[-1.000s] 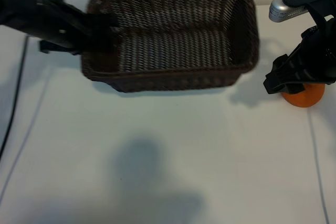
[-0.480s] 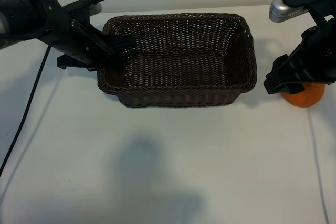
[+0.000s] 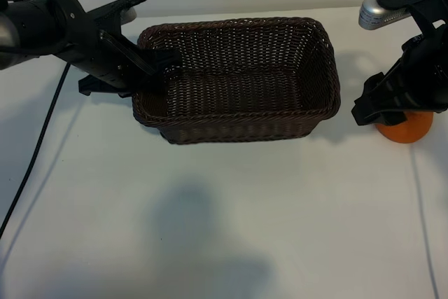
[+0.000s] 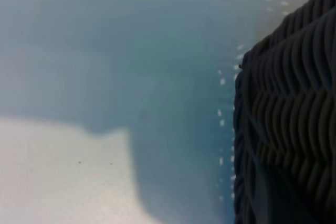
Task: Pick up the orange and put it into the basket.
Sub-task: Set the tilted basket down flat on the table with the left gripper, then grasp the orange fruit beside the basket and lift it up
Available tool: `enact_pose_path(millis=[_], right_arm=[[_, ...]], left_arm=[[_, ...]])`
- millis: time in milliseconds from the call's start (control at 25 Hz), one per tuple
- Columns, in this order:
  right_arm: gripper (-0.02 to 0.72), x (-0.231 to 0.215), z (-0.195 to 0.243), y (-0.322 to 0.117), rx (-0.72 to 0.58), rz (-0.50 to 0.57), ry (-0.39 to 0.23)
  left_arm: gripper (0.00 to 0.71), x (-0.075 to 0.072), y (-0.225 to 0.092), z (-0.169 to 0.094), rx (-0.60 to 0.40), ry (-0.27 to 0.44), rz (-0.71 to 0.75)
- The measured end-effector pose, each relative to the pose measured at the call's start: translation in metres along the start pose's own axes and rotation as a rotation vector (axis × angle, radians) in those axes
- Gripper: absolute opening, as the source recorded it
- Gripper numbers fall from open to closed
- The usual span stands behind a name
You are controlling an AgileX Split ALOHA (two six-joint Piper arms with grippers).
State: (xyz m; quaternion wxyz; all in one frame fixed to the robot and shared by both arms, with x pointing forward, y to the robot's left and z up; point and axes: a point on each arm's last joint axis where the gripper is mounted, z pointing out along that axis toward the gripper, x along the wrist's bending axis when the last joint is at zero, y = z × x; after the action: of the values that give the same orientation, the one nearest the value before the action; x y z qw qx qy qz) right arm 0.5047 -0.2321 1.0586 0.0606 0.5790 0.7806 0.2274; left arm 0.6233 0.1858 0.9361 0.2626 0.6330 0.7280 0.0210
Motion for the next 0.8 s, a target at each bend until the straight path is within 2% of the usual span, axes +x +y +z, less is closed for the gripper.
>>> enact_pose_path(millis=[400, 480, 560, 720, 800], right_arm=[[0.594, 0.0, 0.0, 0.0, 0.0, 0.0, 0.0], [0.594, 0.0, 0.0, 0.0, 0.0, 0.0, 0.0], [0.594, 0.0, 0.0, 0.0, 0.0, 0.0, 0.0], [0.594, 0.0, 0.0, 0.0, 0.0, 0.0, 0.0], [0.594, 0.0, 0.0, 0.0, 0.0, 0.0, 0.0]], left_arm=[[0.154, 0.0035, -0.0022, 0.0067, 0.017, 0.019, 0.018], [0.178, 0.0035, -0.0022, 0.0067, 0.017, 0.019, 0.018], [0.256, 0.0035, -0.0028, 0.0067, 0.024, 0.019, 0.016], [0.559, 0.0033, -0.0056, 0.0064, 0.057, 0.018, 0.007], [0.669, 0.0029, -0.0067, 0.005, 0.07, 0.018, 0.006]])
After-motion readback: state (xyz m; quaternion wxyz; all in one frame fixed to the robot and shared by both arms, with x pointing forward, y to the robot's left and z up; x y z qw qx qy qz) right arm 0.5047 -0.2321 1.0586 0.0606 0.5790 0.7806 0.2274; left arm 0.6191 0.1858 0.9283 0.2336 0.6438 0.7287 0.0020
